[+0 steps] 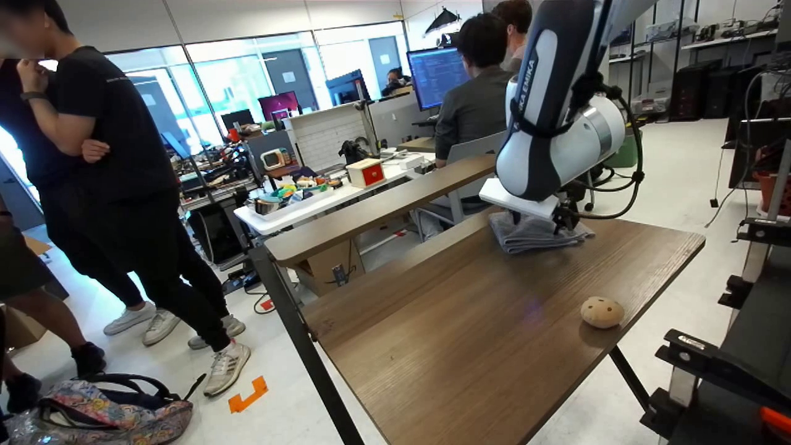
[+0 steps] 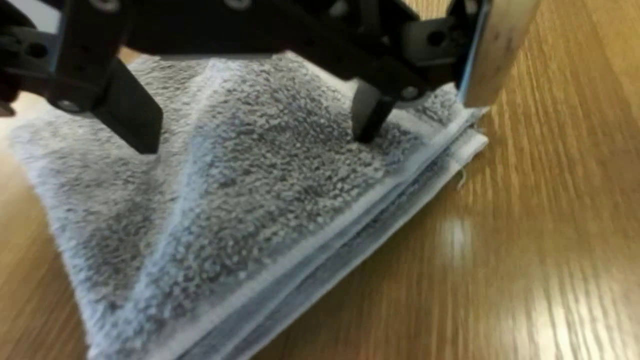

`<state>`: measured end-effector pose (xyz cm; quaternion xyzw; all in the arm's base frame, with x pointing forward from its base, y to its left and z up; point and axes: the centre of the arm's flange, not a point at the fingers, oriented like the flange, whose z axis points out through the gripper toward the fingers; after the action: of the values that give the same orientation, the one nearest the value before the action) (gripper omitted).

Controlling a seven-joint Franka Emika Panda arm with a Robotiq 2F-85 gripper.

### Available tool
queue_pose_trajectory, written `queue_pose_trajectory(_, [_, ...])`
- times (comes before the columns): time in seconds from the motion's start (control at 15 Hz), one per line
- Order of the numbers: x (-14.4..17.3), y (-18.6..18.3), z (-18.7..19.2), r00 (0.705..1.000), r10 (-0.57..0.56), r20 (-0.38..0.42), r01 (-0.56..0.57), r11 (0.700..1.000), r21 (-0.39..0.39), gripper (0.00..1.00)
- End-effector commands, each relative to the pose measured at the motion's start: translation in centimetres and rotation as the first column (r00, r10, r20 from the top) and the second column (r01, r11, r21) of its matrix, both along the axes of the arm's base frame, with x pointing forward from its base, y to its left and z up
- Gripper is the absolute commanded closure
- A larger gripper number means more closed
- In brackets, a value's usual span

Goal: Use the grey towel to wipe the table, move the cookie plush toy backwards

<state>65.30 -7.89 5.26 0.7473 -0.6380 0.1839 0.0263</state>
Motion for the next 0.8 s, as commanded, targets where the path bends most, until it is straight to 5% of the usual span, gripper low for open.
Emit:
queue_pose_trajectory(0.0, [-1.3, 1.6, 4.7, 0.999, 0.036, 0.002, -0.036, 0.989, 0.143, 0.00])
queue_pose_trajectory(0.4, [-1.5, 3.0, 10.9, 0.993, 0.097, 0.064, -0.111, 0.949, 0.295, 0.00])
queue_pose_trajectory(0.53, [-2.2, 3.7, 11.7, 0.984, 0.179, 0.027, -0.178, 0.931, 0.320, 0.00])
queue_pose_trajectory(0.6, [-0.2, 3.8, 10.1, 0.990, 0.122, 0.066, -0.135, 0.952, 0.274, 0.00])
queue_pose_trajectory(0.73, [-0.8, 4.1, 11.0, 0.986, 0.160, 0.050, -0.167, 0.940, 0.296, 0.00])
